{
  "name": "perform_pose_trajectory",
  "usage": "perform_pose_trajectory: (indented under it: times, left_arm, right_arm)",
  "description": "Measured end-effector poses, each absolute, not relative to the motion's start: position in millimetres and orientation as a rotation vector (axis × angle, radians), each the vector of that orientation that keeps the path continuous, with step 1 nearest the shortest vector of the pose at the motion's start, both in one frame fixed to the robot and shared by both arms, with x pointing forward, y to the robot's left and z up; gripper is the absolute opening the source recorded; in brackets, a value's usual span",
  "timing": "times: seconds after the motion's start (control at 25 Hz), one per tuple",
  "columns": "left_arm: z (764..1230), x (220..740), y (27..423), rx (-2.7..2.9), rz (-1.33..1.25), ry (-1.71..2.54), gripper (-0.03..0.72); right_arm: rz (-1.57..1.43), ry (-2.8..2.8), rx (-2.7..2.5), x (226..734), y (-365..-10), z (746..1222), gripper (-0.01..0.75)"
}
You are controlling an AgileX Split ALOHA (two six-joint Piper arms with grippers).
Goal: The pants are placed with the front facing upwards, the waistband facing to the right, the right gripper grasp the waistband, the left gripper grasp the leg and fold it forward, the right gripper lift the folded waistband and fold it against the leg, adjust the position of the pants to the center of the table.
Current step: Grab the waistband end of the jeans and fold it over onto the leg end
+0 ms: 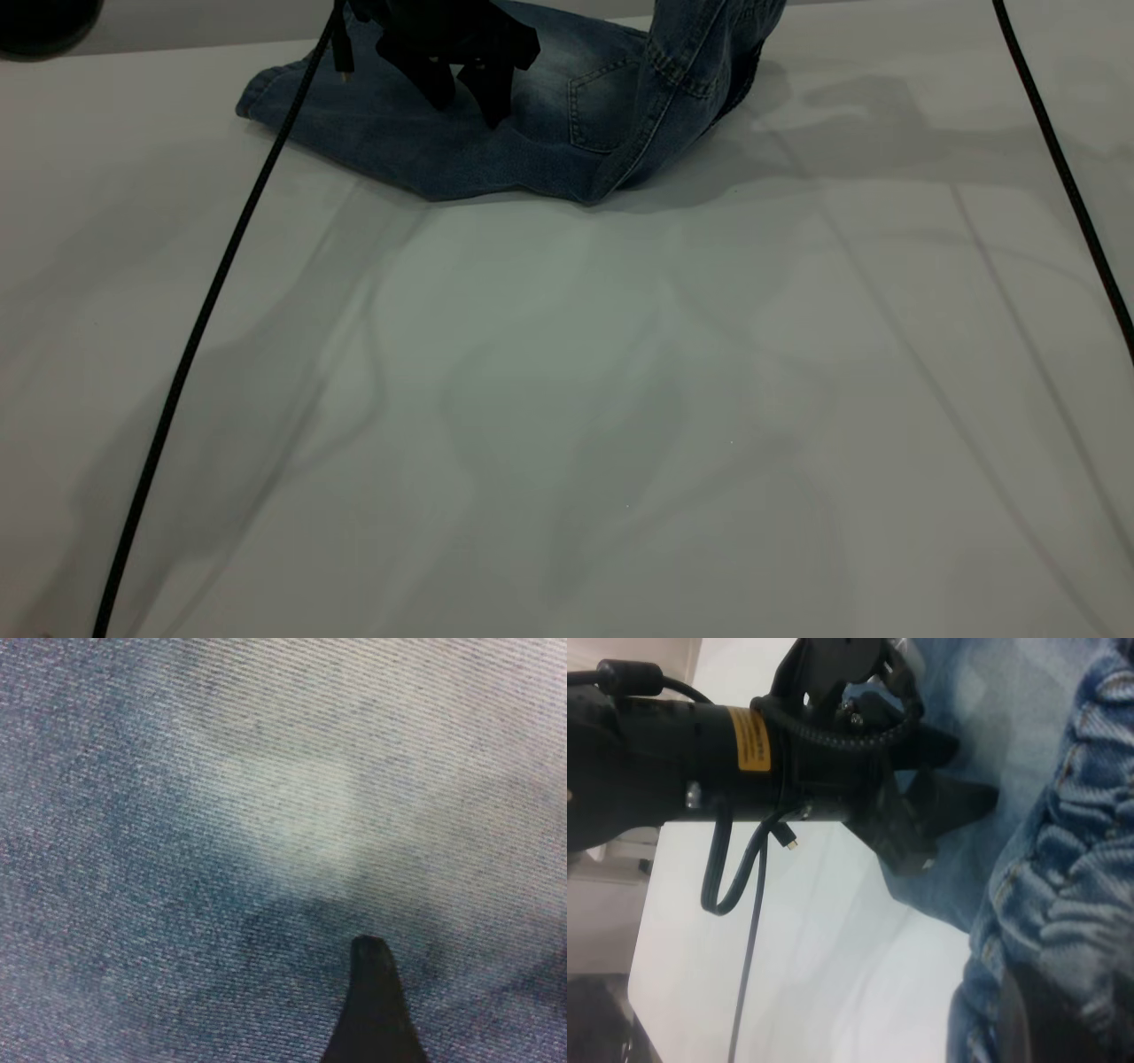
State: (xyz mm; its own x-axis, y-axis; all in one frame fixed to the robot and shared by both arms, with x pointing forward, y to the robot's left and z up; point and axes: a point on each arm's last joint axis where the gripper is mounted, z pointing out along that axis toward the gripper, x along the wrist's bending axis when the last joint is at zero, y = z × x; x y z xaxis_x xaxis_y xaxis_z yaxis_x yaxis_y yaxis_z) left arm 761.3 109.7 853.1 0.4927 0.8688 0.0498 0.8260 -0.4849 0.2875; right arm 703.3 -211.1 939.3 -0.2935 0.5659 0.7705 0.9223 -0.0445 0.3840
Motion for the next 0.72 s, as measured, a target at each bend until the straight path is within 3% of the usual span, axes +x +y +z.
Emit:
perform_pose_trajectory:
  times: [0.24,0.72]
  left_arm:
    - [853,761,110,2.511,0.278,1.451,0.469]
    - [853,761,110,2.511,0.279,1.45,0.469]
  right_arm:
    - [-1.27,-1.853,-1.552,702,-203,940,0.036]
    - [-1.273,-1.933,-1.398,704,-149,980,0.036]
